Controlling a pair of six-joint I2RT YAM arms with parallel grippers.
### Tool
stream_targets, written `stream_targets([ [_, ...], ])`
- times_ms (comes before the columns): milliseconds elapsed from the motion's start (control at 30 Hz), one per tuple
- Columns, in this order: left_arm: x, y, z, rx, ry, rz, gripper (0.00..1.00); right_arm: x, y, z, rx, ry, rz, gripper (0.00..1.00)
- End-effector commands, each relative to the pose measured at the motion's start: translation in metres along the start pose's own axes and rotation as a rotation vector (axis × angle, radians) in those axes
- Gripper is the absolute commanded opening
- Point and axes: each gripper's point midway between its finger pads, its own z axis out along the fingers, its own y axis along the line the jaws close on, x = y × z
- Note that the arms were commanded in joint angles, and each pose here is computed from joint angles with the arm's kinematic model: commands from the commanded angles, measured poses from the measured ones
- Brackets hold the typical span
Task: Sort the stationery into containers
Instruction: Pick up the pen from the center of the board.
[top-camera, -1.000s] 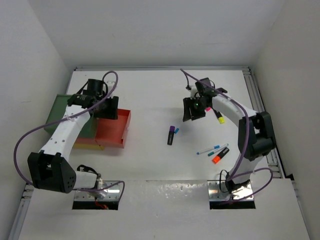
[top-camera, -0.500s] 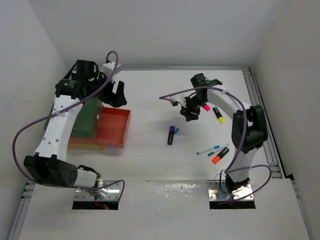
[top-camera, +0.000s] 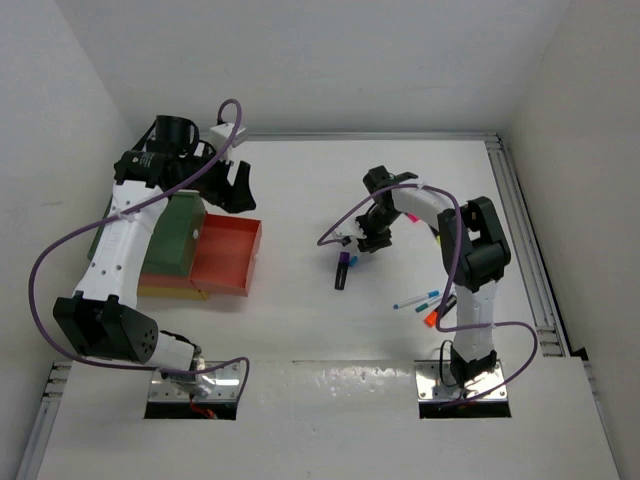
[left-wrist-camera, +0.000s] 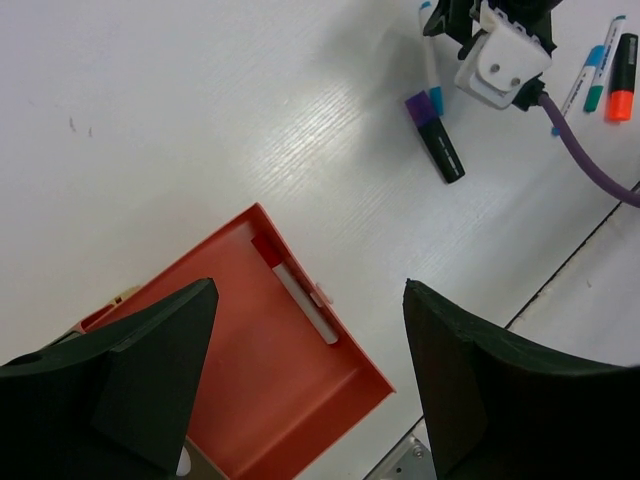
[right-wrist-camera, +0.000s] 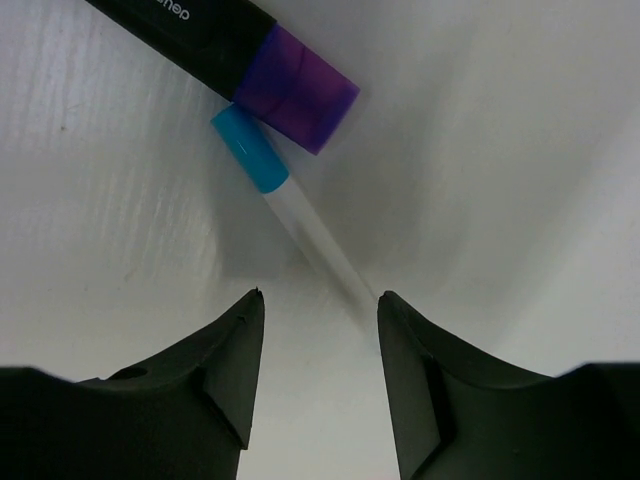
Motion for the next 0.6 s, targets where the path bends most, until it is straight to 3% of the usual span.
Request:
stream_targets([
  [0,0.001,0.003,-0.007,-0.010,-0.015,0.011,0.81,0.003,0.000,0.016,-0.023,0.014,-0.106,0.48],
  [233,0.008,0.010,-0.006,-0.021,0.000,-0.019,0.81,0.014,0.011,0.029,-0.121,0.056,-0.151,0.40],
  [367,0.009,0.019,-0.006,-0.060,0.012,-0.021,0.80,0.020,0.022,0.028,-0.212,0.082,-0.185,0.26],
  [400,0.006,0.019,-0.007,-0.065,0.006,-0.015,0.80,0.022,0.023,0.024,-0.216,0.088,-0.211,0.17],
  [500,-0.001,0.021,-0.011,-0.081,-0.009,-0.014,0.81,0.025,0.043,0.022,-0.222,0.100,-0.235,0.04],
  [567,-0.004,0.021,-0.011,-0.083,-0.015,-0.014,0.80,0.022,0.051,0.018,-0.208,0.094,-0.209,0.01],
])
